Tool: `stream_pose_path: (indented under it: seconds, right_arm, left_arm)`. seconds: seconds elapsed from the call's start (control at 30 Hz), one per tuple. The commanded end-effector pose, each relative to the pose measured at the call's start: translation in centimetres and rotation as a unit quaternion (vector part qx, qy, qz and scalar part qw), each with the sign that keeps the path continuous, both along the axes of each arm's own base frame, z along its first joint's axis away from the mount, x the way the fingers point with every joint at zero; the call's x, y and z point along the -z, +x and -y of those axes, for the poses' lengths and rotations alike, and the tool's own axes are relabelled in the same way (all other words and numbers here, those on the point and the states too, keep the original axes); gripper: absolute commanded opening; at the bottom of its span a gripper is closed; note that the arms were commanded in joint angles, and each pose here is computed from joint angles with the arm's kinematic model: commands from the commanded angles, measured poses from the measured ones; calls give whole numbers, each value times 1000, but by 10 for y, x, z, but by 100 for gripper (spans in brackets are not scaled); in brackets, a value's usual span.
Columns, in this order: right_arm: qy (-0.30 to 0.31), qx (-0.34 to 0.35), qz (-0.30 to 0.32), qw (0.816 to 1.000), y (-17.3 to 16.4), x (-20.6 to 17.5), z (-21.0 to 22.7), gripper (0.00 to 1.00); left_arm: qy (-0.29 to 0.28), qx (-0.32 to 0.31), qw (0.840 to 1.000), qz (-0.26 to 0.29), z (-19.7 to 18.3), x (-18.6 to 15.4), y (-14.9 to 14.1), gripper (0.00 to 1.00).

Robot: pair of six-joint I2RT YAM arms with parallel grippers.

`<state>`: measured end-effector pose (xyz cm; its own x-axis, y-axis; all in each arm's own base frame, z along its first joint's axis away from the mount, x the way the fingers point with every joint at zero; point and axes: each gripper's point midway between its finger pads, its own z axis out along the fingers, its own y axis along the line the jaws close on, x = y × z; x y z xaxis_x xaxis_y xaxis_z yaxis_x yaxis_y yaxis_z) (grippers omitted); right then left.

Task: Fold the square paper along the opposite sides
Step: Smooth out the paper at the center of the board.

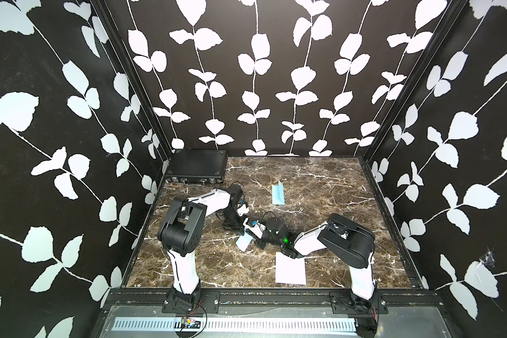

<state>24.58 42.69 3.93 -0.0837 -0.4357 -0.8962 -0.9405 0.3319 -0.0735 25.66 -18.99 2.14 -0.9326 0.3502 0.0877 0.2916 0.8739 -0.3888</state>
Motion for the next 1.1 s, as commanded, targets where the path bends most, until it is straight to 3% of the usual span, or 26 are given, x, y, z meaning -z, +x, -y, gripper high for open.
stream_pose_path:
  seconds: [0.0, 0.27, 0.47, 0.6, 0.8, 0.97, 1.07]
  right_arm:
    - [-30, 2, 3, 1000, 0, 17, 0, 8]
    - [-115, 25, -9, 993, -14, 54, 42, 7]
    - [-142, 22, -30, 989, -31, 62, 66, 6]
    - [-100, 11, -28, 995, -32, 30, 58, 5]
    - [-3, 34, 6, 999, 4, -30, 24, 3]
    - [21, 25, 15, 999, 20, -28, -6, 2]
    - [2, 30, 12, 999, 26, -11, -10, 1]
  left_arm:
    - [-10, -12, 1000, 1, 2, -4, 7, 0]
    - [1, -34, 999, -5, -10, 1, 12, 0]
    - [-3, -43, 999, -2, -13, -1, 16, 0]
    - [-5, -44, 999, -5, -12, -1, 15, 0]
    - [-7, -44, 999, -1, -12, -3, 15, 0]
    - [-11, -44, 999, -1, -10, -4, 16, 0]
    - [-10, -43, 999, -2, -10, -4, 15, 0]
